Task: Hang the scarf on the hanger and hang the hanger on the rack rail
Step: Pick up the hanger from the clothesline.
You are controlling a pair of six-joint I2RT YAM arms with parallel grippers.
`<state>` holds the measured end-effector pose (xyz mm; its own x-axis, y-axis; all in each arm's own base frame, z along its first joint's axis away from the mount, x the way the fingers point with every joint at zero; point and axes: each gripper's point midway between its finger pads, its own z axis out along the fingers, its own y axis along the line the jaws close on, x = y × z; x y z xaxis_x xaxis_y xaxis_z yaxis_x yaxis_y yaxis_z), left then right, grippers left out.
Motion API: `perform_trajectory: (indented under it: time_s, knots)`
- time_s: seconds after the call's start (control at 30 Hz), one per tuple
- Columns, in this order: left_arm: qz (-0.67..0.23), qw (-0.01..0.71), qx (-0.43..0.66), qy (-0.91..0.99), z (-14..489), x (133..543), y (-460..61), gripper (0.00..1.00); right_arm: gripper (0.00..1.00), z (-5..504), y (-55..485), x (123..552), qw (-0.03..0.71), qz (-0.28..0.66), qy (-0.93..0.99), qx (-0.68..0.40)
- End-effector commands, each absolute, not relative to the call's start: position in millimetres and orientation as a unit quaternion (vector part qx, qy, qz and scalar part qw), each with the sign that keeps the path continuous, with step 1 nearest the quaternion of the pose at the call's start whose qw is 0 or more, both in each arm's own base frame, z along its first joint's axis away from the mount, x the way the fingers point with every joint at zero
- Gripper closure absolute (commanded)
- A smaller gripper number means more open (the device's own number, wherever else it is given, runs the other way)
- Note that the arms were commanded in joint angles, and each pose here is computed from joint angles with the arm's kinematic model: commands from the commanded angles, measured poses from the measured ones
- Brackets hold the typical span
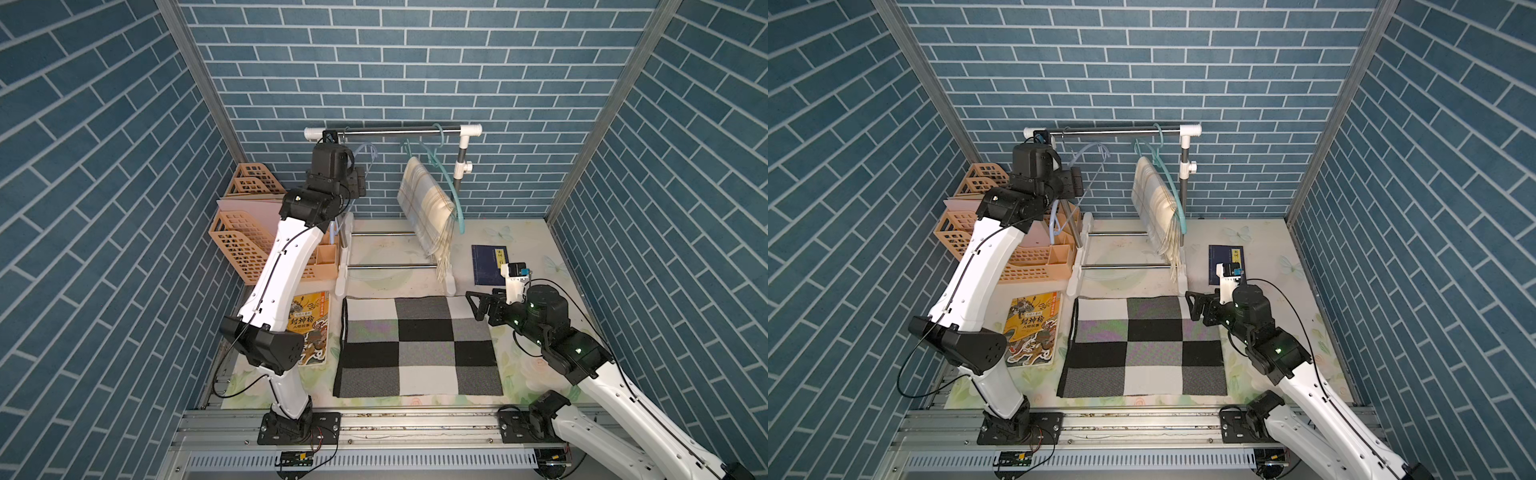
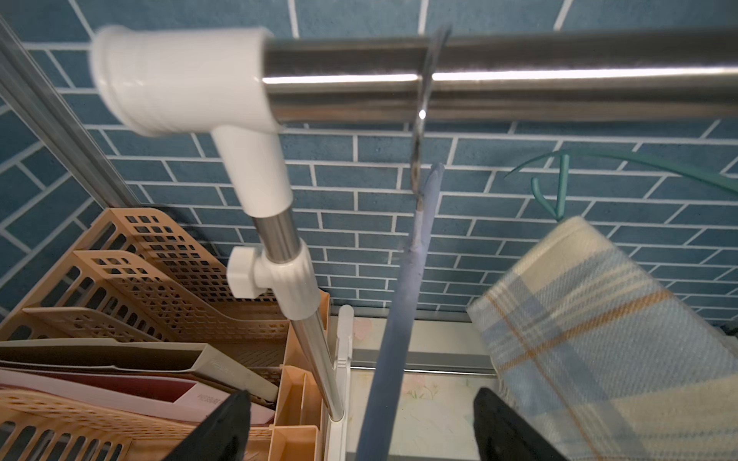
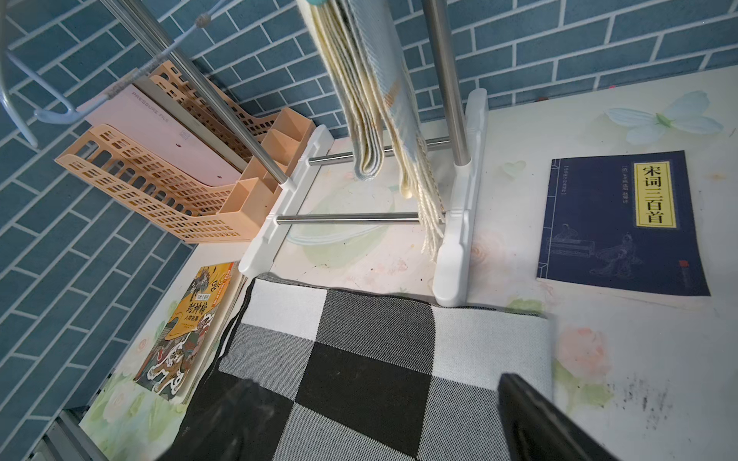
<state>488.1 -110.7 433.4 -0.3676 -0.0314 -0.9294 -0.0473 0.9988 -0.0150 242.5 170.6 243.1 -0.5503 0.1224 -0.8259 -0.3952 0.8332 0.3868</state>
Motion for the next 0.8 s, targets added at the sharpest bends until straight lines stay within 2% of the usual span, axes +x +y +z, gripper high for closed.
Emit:
perform_trajectory:
  time_s: [0.0, 0.07, 0.23, 0.33, 0.47, 0.57, 0.67, 0.77]
  knots:
    - [0.004, 0.571, -0.011, 0.821, 441, 498, -114, 0.13, 0.04, 252, 173, 244, 0.478, 0.277, 0.829, -0.093]
    - [0.003, 0.567, -0.012, 0.824, 434, 507, -115, 0.2, 0.04, 252, 172, 244, 0.478, 0.274, 0.829, -0.092]
    - [-0.02, 0.564, -0.001, 0.826, 428, 516, -125, 0.54, 0.04, 252, 169, 246, 0.483, 0.263, 0.83, -0.091]
    - [-0.029, 0.567, 0.0, 0.823, 431, 515, -128, 0.69, 0.04, 250, 171, 248, 0.481, 0.263, 0.831, -0.093]
    - [-0.031, 0.571, -0.001, 0.82, 436, 512, -127, 0.77, 0.04, 249, 175, 250, 0.478, 0.267, 0.831, -0.095]
    - [-0.031, 0.576, 0.0, 0.816, 441, 508, -126, 0.86, 0.04, 249, 176, 251, 0.478, 0.268, 0.831, -0.095]
    - [-0.041, 0.584, 0.006, 0.811, 449, 504, -128, 1.0, 0.04, 250, 175, 251, 0.48, 0.269, 0.83, -0.094]
    - [-0.064, 0.6, 0.019, 0.797, 465, 496, -133, 1.0, 0.04, 251, 175, 251, 0.48, 0.269, 0.83, -0.094]
